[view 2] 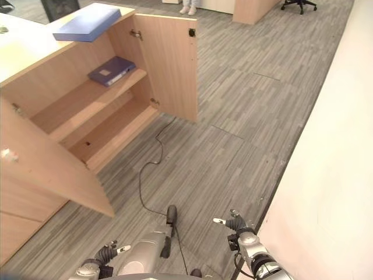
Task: Put the empty folder in the office cabinet
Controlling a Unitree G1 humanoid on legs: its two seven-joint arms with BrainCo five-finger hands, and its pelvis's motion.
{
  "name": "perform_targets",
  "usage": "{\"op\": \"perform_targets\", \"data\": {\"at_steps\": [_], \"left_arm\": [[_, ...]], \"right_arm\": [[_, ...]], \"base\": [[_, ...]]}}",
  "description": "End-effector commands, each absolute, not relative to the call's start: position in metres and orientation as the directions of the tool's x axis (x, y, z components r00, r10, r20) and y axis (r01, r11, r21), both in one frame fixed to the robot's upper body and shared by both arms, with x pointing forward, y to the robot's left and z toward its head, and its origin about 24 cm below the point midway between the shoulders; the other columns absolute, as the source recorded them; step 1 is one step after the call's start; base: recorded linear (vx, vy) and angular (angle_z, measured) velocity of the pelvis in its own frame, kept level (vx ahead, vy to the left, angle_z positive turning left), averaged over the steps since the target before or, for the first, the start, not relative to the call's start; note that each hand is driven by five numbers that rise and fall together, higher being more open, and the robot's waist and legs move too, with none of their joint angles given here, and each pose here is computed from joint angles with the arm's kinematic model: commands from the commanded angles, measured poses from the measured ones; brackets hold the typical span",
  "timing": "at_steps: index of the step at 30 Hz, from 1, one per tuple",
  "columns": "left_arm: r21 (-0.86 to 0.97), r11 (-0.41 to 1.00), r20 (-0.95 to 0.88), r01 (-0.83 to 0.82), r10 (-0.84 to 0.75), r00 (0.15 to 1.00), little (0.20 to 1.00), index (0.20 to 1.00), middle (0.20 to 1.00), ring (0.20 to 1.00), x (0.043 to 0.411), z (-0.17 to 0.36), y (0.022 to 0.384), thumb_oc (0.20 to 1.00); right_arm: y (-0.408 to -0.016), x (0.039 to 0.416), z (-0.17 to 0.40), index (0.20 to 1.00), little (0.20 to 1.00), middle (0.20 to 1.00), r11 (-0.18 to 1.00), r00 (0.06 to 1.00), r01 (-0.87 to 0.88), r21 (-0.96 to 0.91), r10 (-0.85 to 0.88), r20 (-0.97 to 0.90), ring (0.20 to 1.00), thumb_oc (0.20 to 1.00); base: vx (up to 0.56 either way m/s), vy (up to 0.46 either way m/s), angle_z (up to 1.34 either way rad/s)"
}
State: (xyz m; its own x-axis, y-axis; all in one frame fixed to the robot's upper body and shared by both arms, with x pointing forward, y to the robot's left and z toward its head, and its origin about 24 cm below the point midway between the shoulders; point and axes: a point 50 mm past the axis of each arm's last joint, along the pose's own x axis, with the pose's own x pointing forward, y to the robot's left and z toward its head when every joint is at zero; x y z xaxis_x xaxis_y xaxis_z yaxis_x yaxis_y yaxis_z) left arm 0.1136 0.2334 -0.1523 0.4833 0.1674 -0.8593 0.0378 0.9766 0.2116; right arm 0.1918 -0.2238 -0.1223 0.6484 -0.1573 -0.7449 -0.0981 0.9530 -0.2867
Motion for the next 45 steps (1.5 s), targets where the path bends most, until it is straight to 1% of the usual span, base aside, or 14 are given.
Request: {"op": "perform_targets", "data": {"at_steps": [1, 2, 7, 9, 10, 13, 16, 22, 26, 27, 30, 31, 36, 45], "left_arm": [[0.236, 0.971, -0.813, 0.045, 0.171, 0.557, 1.000, 1.000, 1.000, 1.000, 0.140, -0.141, 0.240, 1.000], [0.237, 0.971, -0.824, 0.038, 0.181, 0.537, 1.000, 1.000, 1.000, 1.000, 0.133, -0.143, 0.243, 1.000], [0.252, 0.967, -0.807, 0.040, 0.187, 0.560, 1.000, 1.000, 1.000, 1.000, 0.142, -0.139, 0.247, 1.000], [0.274, 0.961, -0.800, 0.038, 0.206, 0.563, 1.000, 1.000, 1.000, 1.000, 0.144, -0.136, 0.254, 1.000], [0.287, 0.957, -0.786, 0.027, 0.220, 0.578, 1.000, 1.000, 1.000, 1.000, 0.147, -0.132, 0.261, 1.000], [0.289, 0.957, -0.767, -0.001, 0.232, 0.598, 1.000, 1.000, 1.000, 1.000, 0.153, -0.128, 0.264, 1.000], [0.287, 0.958, -0.749, -0.019, 0.237, 0.618, 1.000, 1.000, 1.000, 1.000, 0.158, -0.125, 0.264, 1.000], [0.301, 0.953, -0.762, 0.026, 0.224, 0.608, 1.000, 1.000, 1.000, 1.000, 0.152, -0.128, 0.262, 1.000], [0.314, 0.947, -0.772, 0.068, 0.213, 0.599, 1.000, 1.000, 1.000, 1.000, 0.153, -0.131, 0.258, 1.000], [0.315, 0.947, -0.763, 0.072, 0.207, 0.612, 1.000, 1.000, 1.000, 1.000, 0.158, -0.130, 0.255, 1.000], [0.311, 0.947, -0.760, 0.077, 0.199, 0.619, 1.000, 1.000, 1.000, 1.000, 0.160, -0.129, 0.253, 1.000], [0.309, 0.947, -0.766, 0.084, 0.196, 0.613, 1.000, 1.000, 1.000, 1.000, 0.157, -0.131, 0.252, 1.000], [0.293, 0.953, -0.791, 0.076, 0.197, 0.579, 1.000, 1.000, 1.000, 1.000, 0.143, -0.138, 0.249, 1.000], [0.276, 0.959, -0.798, 0.060, 0.194, 0.571, 1.000, 1.000, 1.000, 1.000, 0.141, -0.140, 0.243, 1.000]], "right_arm": [[-0.229, 0.210, -0.107, 1.000, 1.000, 1.000, 0.951, 0.722, -0.061, -0.303, -0.168, -0.672, 1.000, 1.000], [-0.224, 0.205, -0.112, 1.000, 1.000, 1.000, 0.952, 0.708, -0.079, -0.295, -0.155, -0.689, 1.000, 1.000], [-0.216, 0.207, -0.112, 1.000, 1.000, 1.000, 0.956, 0.716, -0.088, -0.280, -0.135, -0.685, 1.000, 1.000], [-0.208, 0.211, -0.112, 1.000, 1.000, 1.000, 0.956, 0.724, -0.118, -0.268, -0.102, -0.682, 1.000, 1.000], [-0.198, 0.214, -0.110, 1.000, 1.000, 1.000, 0.959, 0.736, -0.139, -0.246, -0.066, -0.673, 1.000, 1.000], [-0.192, 0.224, -0.104, 1.000, 1.000, 1.000, 0.959, 0.759, -0.156, -0.235, -0.036, -0.651, 1.000, 1.000], [-0.190, 0.230, -0.100, 1.000, 1.000, 1.000, 0.967, 0.775, -0.124, -0.222, -0.045, -0.631, 1.000, 1.000], [-0.203, 0.213, -0.110, 1.000, 1.000, 1.000, 0.978, 0.738, -0.045, -0.204, -0.105, -0.666, 1.000, 1.000], [-0.216, 0.198, -0.118, 1.000, 1.000, 1.000, 0.979, 0.692, 0.011, -0.202, -0.154, -0.706, 1.000, 1.000], [-0.223, 0.191, -0.121, 1.000, 1.000, 1.000, 0.978, 0.675, 0.037, -0.205, -0.176, -0.717, 1.000, 1.000], [-0.227, 0.187, -0.122, 1.000, 1.000, 1.000, 0.977, 0.666, 0.045, -0.206, -0.184, -0.723, 1.000, 1.000], [-0.230, 0.179, -0.125, 1.000, 1.000, 1.000, 0.978, 0.648, 0.052, -0.204, -0.189, -0.738, 1.000, 1.000], [-0.236, 0.169, -0.129, 1.000, 1.000, 1.000, 0.975, 0.621, 0.042, -0.220, -0.198, -0.758, 1.000, 1.000], [-0.242, 0.162, -0.131, 1.000, 1.000, 1.000, 0.971, 0.611, 0.055, -0.233, -0.217, -0.761, 1.000, 1.000]], "base": [[0.61, 0.150, -0.89], [0.47, 0.140, -1.04], [0.28, 0.134, -0.05], [0.41, 0.219, 0.15], [0.31, 0.171, 0.36], [0.17, 0.190, 0.42], [0.26, 0.187, 0.19], [0.34, -0.020, 0.73], [0.39, -0.132, 1.33], [0.41, -0.150, 1.47], [0.25, -0.127, 1.51], [0.24, -0.189, 1.75], [0.15, -0.201, 1.10], [0.09, -0.192, 0.73]]}}
